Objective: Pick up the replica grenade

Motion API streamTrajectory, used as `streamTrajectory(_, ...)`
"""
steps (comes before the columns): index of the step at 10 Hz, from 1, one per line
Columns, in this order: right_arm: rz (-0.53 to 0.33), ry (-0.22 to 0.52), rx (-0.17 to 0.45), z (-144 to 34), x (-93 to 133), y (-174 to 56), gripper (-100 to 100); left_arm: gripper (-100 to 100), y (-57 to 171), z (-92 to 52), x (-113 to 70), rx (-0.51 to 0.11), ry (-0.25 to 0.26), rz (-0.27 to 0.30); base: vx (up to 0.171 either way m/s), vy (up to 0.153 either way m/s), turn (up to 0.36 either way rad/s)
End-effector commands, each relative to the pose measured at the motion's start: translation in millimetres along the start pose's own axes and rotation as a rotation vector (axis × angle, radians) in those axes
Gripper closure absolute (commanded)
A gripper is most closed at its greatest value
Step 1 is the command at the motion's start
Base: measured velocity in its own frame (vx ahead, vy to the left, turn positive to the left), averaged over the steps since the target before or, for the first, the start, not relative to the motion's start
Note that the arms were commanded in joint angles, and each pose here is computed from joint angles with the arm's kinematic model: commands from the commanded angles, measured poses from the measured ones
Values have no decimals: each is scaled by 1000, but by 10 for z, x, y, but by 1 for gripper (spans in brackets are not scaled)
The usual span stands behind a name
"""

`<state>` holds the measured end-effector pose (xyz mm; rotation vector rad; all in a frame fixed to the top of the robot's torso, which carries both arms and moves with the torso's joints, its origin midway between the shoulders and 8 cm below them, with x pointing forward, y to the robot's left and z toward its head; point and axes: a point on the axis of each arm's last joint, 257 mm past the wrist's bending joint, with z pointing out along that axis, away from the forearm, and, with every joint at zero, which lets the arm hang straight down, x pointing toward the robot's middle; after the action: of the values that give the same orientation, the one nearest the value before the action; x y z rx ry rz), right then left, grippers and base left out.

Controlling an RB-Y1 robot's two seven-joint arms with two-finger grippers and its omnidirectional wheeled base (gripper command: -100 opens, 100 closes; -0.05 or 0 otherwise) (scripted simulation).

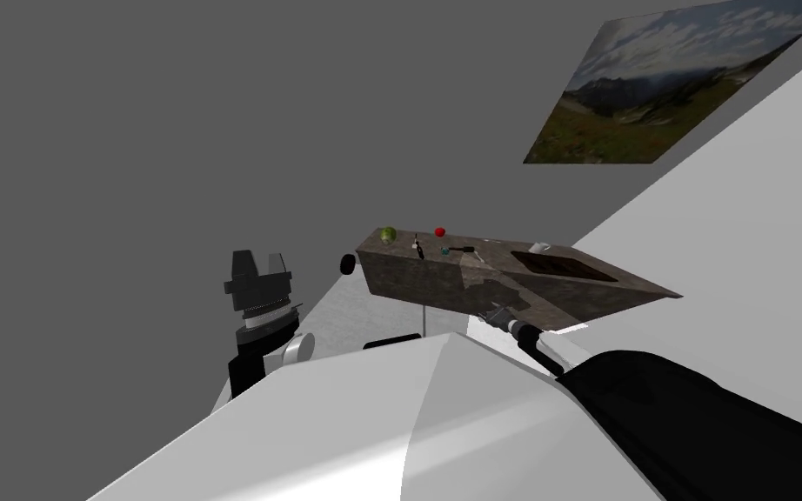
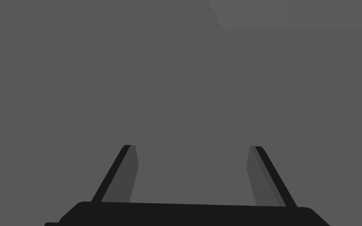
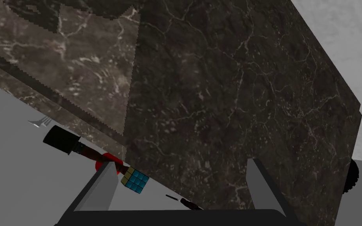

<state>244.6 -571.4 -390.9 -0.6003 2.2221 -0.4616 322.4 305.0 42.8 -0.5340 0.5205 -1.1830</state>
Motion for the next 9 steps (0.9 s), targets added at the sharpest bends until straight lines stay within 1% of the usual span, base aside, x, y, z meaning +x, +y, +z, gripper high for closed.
streamTrajectory(1,-94,62,27,-55,209,-295,-100,0,0,0,0,0,0,0,86,-2,125)
streamTrajectory(2,-94,63,28,-56,213,-296,-100,0,0,0,0,0,0,0,83,-9,97)
streamTrajectory(3,-173,108,48,-120,343,-548,-100,0,0,0,0,0,0,0,116,3,193)
streamTrajectory(4,-171,113,49,-127,372,-552,-100,0,0,0,0,0,0,0,92,0,100)
streamTrajectory(5,-245,158,67,-199,489,-802,-100,0,0,0,0,0,0,0,105,-12,131)
streamTrajectory(6,-311,200,85,-276,588,-1042,-100,0,0,0,0,0,0,0,185,-28,301)
streamTrajectory(7,-312,207,85,-286,618,-1048,-100,0,0,0,0,0,0,0,157,-26,123)
streamTrajectory(9,-432,287,111,-448,778,-1481,-100,0,0,0,0,0,0,0,181,-32,181)
